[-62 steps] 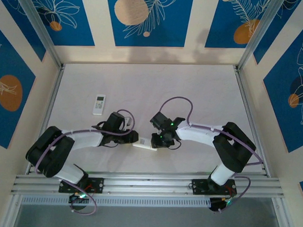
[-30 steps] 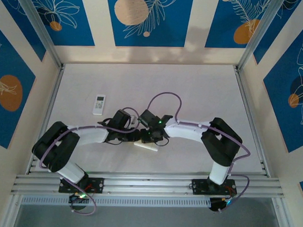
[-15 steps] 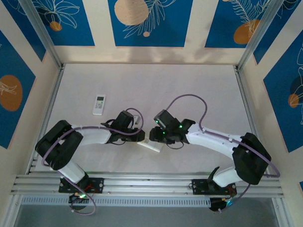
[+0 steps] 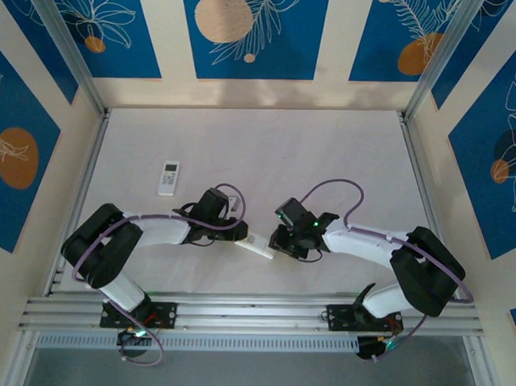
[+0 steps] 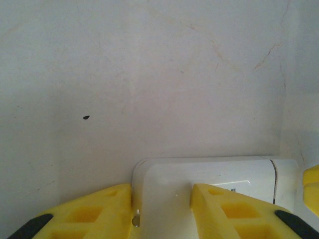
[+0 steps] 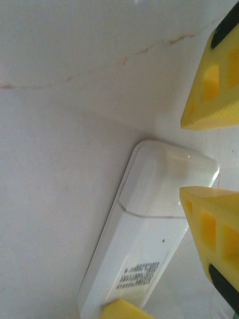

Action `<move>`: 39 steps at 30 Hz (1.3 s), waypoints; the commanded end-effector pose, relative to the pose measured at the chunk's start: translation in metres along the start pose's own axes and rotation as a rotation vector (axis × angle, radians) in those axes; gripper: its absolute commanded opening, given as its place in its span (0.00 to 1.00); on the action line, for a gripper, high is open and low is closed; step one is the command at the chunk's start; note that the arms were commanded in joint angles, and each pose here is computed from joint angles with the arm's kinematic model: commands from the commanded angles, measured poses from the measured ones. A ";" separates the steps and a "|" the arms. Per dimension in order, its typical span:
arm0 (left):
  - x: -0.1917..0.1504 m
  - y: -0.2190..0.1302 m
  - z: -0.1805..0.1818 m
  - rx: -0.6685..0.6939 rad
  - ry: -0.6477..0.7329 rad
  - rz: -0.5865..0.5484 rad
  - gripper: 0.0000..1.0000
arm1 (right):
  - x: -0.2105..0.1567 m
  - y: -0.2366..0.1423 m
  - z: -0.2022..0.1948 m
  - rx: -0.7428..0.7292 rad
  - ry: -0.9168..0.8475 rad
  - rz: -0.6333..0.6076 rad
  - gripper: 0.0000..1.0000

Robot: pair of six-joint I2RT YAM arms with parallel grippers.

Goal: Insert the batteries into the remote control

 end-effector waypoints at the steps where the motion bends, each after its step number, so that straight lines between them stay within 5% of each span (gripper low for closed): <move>1: -0.033 0.019 0.000 0.003 0.023 0.132 0.38 | -0.001 0.006 0.000 0.016 0.021 0.021 0.34; 16: -0.034 0.022 0.000 -0.005 0.030 0.145 0.38 | -0.010 0.032 -0.009 -0.049 -0.002 0.085 0.22; 30: -0.037 0.034 -0.015 -0.047 0.054 0.163 0.38 | 0.019 0.040 0.083 0.195 -0.071 0.006 0.23; 39: -0.032 0.023 -0.001 0.009 -0.008 0.106 0.47 | 0.016 0.005 0.050 0.016 -0.289 -0.085 0.39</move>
Point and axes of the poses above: each hand's point on the last joint's axis, 136 mm out from that joint toward the fingers, its own y axis out along the fingers, its own z axis along the line the jaws close on, x = y × z, the point moved 4 cm from there along -y, back along the fingers, and after that the axes turned 6 degrees about -y, right-handed, at the moved point
